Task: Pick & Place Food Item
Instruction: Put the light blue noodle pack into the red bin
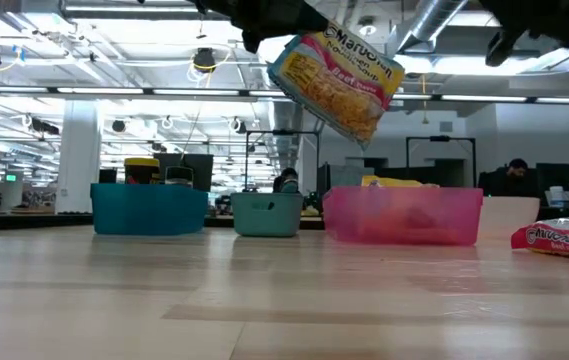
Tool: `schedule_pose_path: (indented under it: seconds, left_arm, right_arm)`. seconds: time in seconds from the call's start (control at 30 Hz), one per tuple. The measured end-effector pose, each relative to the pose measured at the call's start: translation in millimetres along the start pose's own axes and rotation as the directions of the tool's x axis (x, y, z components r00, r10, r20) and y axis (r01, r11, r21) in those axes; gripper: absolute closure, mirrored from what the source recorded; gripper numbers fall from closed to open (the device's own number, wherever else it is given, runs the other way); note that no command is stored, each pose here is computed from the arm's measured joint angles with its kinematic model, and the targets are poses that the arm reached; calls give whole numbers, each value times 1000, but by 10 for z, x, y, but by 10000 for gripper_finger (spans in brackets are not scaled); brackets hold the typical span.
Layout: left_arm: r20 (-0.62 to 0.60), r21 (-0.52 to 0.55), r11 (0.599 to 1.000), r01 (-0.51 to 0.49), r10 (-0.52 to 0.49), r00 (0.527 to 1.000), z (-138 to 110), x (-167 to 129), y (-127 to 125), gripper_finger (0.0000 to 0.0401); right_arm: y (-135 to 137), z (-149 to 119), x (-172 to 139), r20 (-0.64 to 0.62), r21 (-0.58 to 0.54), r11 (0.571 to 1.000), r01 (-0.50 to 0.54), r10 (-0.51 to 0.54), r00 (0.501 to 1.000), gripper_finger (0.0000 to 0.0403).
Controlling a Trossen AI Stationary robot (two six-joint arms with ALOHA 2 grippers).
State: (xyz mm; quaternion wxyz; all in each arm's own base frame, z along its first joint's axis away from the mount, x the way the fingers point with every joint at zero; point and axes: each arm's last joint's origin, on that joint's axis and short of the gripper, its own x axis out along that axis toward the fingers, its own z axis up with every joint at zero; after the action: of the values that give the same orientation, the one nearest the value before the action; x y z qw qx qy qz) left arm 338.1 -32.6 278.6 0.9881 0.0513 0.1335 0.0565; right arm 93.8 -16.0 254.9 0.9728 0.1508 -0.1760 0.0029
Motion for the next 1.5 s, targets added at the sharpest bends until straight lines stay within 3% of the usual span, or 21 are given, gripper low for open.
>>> schedule_pose_path:
  seconds: [0.27, 0.53, 0.77, 1.03, 1.2, 1.3, 1.5]
  left_arm:
    - [0, 0, 1000, 0, 0, 1000, 0, 0, 0, 401]
    - [-9, 2, 999, 36, -36, 999, -10, 0, -11, 401]
    - [-12, -5, 999, 46, -46, 999, -13, 0, -14, 401]
    - [-11, -6, 997, 72, -72, 997, -13, -1, -21, 401]
    - [-7, -7, 991, 133, -133, 991, -12, -3, -39, 401]
    - [-7, -17, 990, 142, -142, 990, -12, -3, -42, 401]
    - [-7, -35, 989, 142, -142, 990, -12, -3, -42, 401]
  right_arm:
    - [-182, -391, 182, -332, 132, 977, 167, -115, 936, 401]
    - [-218, -698, 313, -537, 188, 969, 157, -33, 843, 401]
    - [-165, -728, 452, -480, 164, 985, 54, 31, 876, 371]
    - [-129, -779, 483, -493, 166, 986, 26, 60, 868, 263]
    - [-94, -832, 509, -503, 75, 997, -32, 66, 862, 205]
    - [-79, -856, 545, -484, 20, 999, -40, 44, 874, 188]
    - [-93, -904, 619, -481, 15, 999, -39, 42, 876, 185]
